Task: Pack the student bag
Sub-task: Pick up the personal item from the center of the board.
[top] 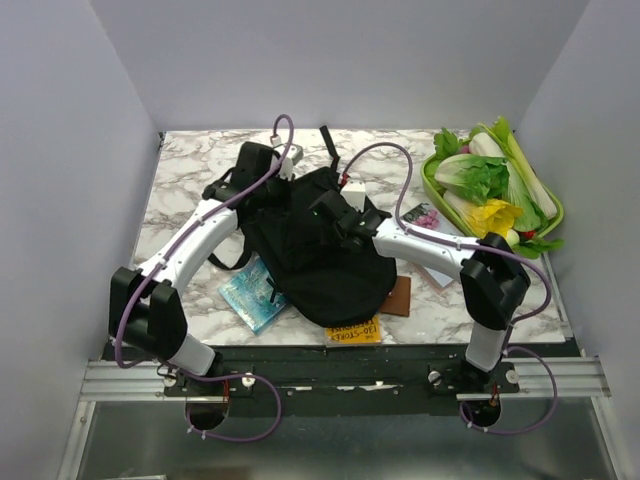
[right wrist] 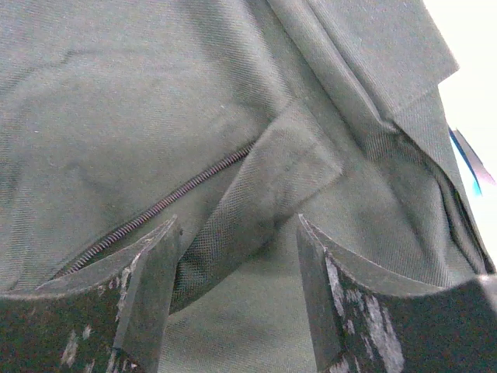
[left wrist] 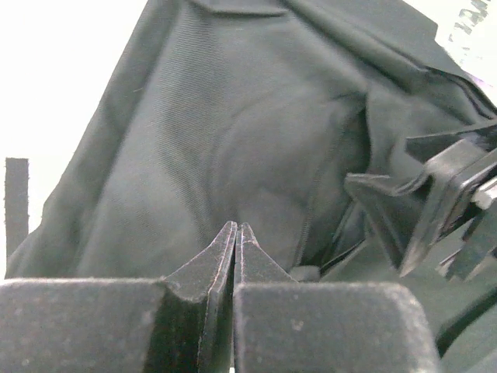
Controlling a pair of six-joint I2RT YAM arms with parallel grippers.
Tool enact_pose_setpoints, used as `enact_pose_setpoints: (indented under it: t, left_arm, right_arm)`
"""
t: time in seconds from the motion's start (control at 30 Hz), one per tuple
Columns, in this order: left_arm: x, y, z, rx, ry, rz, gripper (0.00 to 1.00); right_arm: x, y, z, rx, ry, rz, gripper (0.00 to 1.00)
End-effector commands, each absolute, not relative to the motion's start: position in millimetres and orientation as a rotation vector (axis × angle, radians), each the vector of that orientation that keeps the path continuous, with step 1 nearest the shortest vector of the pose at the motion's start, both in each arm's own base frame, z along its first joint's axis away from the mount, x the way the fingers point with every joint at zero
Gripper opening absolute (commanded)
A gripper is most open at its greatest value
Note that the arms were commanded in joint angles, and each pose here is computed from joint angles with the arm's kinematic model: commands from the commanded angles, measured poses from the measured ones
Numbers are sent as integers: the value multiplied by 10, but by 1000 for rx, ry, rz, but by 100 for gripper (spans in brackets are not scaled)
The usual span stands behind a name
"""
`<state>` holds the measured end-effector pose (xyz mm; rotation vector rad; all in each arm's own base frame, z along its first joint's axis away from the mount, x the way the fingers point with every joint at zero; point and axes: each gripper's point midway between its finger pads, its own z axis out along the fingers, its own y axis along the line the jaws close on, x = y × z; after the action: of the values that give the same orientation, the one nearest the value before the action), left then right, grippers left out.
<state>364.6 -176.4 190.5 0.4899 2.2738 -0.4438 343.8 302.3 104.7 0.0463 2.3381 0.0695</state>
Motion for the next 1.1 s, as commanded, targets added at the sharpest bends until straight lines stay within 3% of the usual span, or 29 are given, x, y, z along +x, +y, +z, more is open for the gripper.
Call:
enact_pose_setpoints:
  t: [0.0,0.2,0.4,0.47,0.5,0.6,0.7,0.73,0.9,1.07]
  left_arm:
    - [3570,-2231,1813,574,2272,-510,9]
    - [3336,-2559,1444,683,2353,-584,13]
    - [3208,-2621,1170,727,2400,-636,20]
    - [3166,-2629,1104,752,2398,-651,26]
    - [3136,-2656,1108,771,2390,-676,33]
    - [3036,-2730,1062,869,2362,-696,39]
    - [2944,-2788,995,947,2342,-709,40]
    - [2906,-2796,964,958,2348,-716,41]
    - [2882,-2835,865,1044,2313,-664,51]
    - [2971,-2752,747,1081,2293,-526,53]
  right_arm:
    - [3305,2876,960,97,2344,59,68]
    - [3142,2833,717,171,2372,137,64]
    - [2996,2813,599,326,2330,321,54]
    - [2938,2794,532,370,2341,346,47]
    - [2926,2786,517,386,2345,351,44]
    - [2904,2835,471,416,2347,402,33]
    - [2890,2877,422,427,2354,432,13]
    - [2886,2875,415,438,2354,435,1]
    - [2836,2834,310,484,2369,431,1]
    - [2796,2819,279,497,2371,451,1]
